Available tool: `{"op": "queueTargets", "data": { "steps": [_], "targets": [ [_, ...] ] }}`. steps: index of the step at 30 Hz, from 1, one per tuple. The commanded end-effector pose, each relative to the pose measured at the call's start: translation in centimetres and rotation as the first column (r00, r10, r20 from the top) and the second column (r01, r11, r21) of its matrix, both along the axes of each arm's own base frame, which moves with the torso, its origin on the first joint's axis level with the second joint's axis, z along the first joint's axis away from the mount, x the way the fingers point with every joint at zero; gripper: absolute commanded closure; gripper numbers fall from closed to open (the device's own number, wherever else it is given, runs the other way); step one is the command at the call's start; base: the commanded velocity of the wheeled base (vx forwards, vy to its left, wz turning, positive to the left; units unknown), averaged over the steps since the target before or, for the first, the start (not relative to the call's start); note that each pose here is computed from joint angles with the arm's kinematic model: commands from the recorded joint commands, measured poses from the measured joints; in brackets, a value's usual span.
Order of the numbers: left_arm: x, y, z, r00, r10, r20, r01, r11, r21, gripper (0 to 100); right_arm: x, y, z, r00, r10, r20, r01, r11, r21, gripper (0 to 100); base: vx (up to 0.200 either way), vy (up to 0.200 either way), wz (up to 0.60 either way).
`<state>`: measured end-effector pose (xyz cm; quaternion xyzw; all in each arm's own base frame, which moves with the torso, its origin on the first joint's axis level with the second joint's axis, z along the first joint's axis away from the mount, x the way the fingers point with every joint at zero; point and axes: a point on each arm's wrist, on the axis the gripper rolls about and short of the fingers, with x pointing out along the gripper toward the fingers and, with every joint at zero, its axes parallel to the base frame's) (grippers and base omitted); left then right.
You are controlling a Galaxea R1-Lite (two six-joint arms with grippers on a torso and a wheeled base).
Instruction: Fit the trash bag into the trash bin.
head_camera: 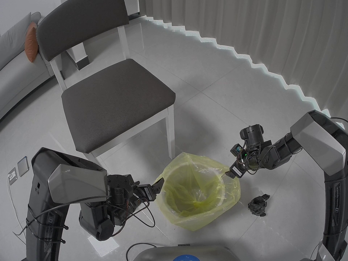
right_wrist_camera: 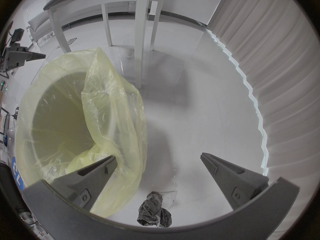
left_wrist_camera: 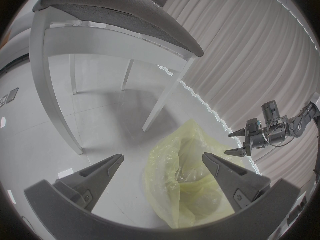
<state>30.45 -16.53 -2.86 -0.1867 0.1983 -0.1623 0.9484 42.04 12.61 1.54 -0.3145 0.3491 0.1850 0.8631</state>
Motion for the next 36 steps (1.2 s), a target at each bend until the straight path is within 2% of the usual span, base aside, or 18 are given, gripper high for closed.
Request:
{"op": "queueTargets", "data": {
  "steps": [1,13,23,28,36],
  "targets": [
    [0.0,0.0,0.1,1.000,0.000,0.011,0.000,1.000,-0.006,0,0.1,-0.1,-1.9,0.999,-0.004,-0.039,0.004,1.000,-0.010,0,0.000,0.000,0.00],
    [0.1,0.1,0.0,1.000,0.003,0.011,-0.003,1.000,-0.006,0,0.1,0.6,-5.5,0.994,0.004,-0.107,-0.008,1.000,-0.030,0,0.000,0.000,0.00],
    [0.4,0.1,-0.5,1.000,0.007,0.005,-0.007,1.000,-0.001,0,-0.2,3.6,-7.4,0.991,0.007,-0.133,-0.006,1.000,0.012,0,0.000,0.000,0.00],
    [0.6,0.2,-1.0,1.000,0.014,-0.001,-0.014,1.000,0.005,0,-0.5,4.0,-7.3,0.990,0.012,-0.137,-0.010,1.000,0.018,0,0.000,0.000,0.00],
    [2.2,3.0,-0.6,0.996,0.079,0.035,-0.080,0.996,0.044,0,-1.3,2.4,-2.5,0.997,-0.005,-0.081,0.007,0.999,0.034,0,0.000,0.000,0.00]
  ]
}}
